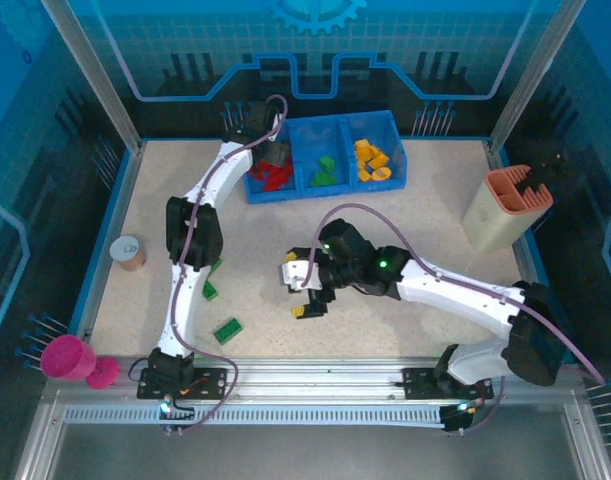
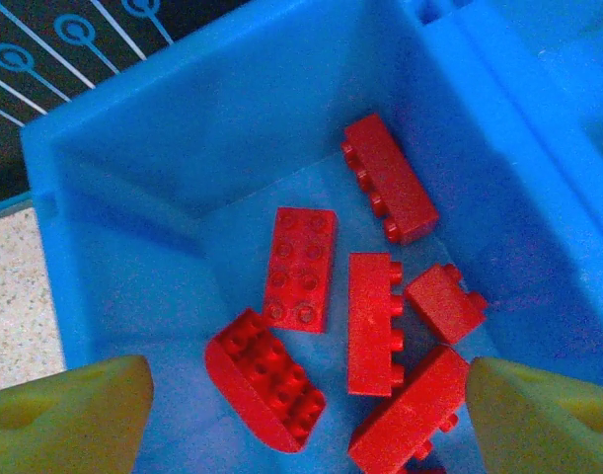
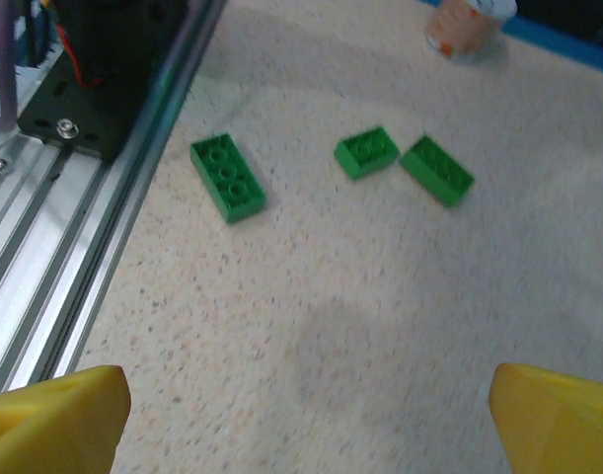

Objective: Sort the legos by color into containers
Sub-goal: Place the lego in the container, then pick up the lego from the bottom-left of the table, then place the lego in the container, then move the lego to the center of the table.

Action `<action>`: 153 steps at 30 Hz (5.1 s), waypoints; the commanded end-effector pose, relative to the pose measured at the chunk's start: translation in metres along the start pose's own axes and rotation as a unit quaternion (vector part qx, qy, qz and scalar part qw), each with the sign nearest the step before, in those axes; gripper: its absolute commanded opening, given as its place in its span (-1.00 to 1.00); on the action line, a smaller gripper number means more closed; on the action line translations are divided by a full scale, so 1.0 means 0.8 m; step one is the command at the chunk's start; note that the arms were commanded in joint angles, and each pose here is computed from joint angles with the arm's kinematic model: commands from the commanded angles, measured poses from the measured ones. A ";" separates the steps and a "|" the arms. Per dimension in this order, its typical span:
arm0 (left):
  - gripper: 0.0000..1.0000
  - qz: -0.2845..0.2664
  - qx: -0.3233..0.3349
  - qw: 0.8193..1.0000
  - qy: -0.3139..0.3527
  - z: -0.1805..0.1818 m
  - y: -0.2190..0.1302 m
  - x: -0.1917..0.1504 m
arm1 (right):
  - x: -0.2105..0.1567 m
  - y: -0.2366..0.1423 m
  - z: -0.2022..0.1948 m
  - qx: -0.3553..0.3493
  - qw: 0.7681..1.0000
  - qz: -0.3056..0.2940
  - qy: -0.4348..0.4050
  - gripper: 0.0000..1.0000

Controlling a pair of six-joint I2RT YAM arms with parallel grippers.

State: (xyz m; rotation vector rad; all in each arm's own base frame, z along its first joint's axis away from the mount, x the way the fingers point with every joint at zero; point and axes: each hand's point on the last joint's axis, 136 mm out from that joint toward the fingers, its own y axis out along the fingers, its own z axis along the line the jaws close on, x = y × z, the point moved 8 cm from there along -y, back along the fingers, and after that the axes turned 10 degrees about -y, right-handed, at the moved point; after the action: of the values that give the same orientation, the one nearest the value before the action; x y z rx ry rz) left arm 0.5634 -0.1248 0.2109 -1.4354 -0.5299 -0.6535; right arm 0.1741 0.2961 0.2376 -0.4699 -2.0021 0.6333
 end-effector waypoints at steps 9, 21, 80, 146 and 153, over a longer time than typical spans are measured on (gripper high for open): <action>0.74 -0.115 -0.034 0.992 -0.022 0.070 -0.308 0.041 | 0.027 0.145 0.018 0.110 0.985 -0.036 -0.126 0.89; 0.85 -0.116 -0.013 0.992 -0.052 0.116 -0.450 -0.123 | 0.037 0.237 0.041 0.143 0.985 -0.008 -0.093 0.77; 0.99 -0.078 0.054 0.995 0.007 0.127 -0.368 -0.181 | -0.237 0.009 -0.292 -0.326 0.887 0.261 0.200 -0.58; 0.98 -0.165 -0.104 0.979 -0.052 0.115 -0.562 -0.270 | 0.006 0.155 -0.193 0.063 0.967 -0.059 -0.239 0.44; 0.98 -0.169 -0.114 0.977 -0.062 0.113 -0.559 -0.270 | 0.003 0.236 -0.180 0.075 0.972 -0.070 -0.212 0.50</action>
State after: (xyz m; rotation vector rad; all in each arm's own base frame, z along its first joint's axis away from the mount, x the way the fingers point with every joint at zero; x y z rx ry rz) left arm 0.1054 -0.0209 0.3965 -1.5926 -0.8437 -0.9220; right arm 0.3148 0.4703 0.1953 -0.1353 -2.3997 0.8510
